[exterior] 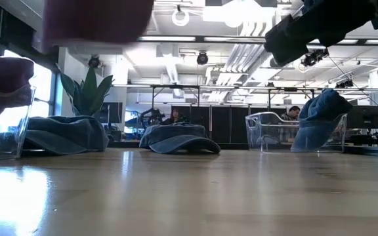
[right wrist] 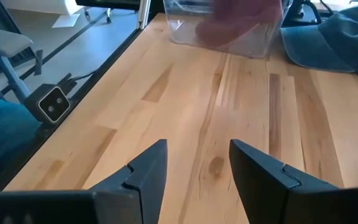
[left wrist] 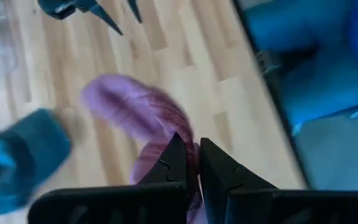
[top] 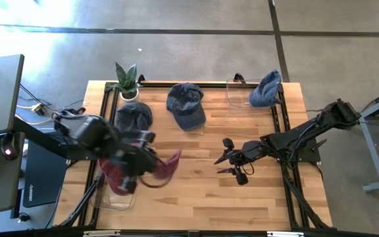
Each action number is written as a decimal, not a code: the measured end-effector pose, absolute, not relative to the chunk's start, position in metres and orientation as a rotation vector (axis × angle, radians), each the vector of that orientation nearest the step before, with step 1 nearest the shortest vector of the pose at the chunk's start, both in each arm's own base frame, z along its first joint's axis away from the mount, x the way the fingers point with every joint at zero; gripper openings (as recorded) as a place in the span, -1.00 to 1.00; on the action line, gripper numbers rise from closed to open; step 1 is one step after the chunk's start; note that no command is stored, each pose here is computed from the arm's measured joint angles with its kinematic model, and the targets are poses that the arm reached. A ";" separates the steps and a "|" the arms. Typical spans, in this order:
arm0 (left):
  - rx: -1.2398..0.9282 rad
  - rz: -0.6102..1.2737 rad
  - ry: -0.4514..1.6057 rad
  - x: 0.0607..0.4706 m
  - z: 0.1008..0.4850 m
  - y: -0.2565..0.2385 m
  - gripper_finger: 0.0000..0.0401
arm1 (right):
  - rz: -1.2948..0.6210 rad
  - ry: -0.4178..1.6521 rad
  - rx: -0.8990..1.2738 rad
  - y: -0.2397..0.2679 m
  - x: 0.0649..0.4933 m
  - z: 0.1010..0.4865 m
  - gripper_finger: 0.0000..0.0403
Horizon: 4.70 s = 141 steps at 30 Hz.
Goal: Pick & Place hat
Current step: Put the red cap into the bottom transparent bin, then put the top dark blue cap into the top transparent bin
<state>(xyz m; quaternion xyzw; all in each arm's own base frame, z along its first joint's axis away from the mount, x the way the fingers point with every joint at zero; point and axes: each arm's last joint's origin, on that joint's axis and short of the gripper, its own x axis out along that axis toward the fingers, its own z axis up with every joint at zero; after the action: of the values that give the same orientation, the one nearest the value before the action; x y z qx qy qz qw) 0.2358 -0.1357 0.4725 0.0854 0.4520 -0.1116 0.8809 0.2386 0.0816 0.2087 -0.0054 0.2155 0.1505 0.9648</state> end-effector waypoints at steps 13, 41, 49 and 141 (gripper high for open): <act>-0.120 -0.166 0.868 0.166 0.494 -0.129 -0.99 | 0.300 0.414 -0.008 0.082 0.239 0.211 -0.16; -0.194 0.026 1.374 0.139 0.371 -0.125 -0.98 | 0.300 0.415 -0.009 0.082 0.239 0.211 -0.16; -0.053 0.248 1.386 0.135 0.322 -0.117 -0.75 | 0.299 0.416 -0.008 0.081 0.239 0.210 -0.16; 0.123 0.092 0.587 0.269 0.216 -0.058 -1.00 | -0.364 0.976 -0.880 -0.044 0.381 0.114 -0.46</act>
<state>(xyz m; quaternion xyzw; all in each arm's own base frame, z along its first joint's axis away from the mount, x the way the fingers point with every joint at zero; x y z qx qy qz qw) 0.2690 -0.0576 0.2156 0.0607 0.2890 0.0453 0.9543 0.3810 -0.0443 0.1139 -0.4066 0.4510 -0.1682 0.7765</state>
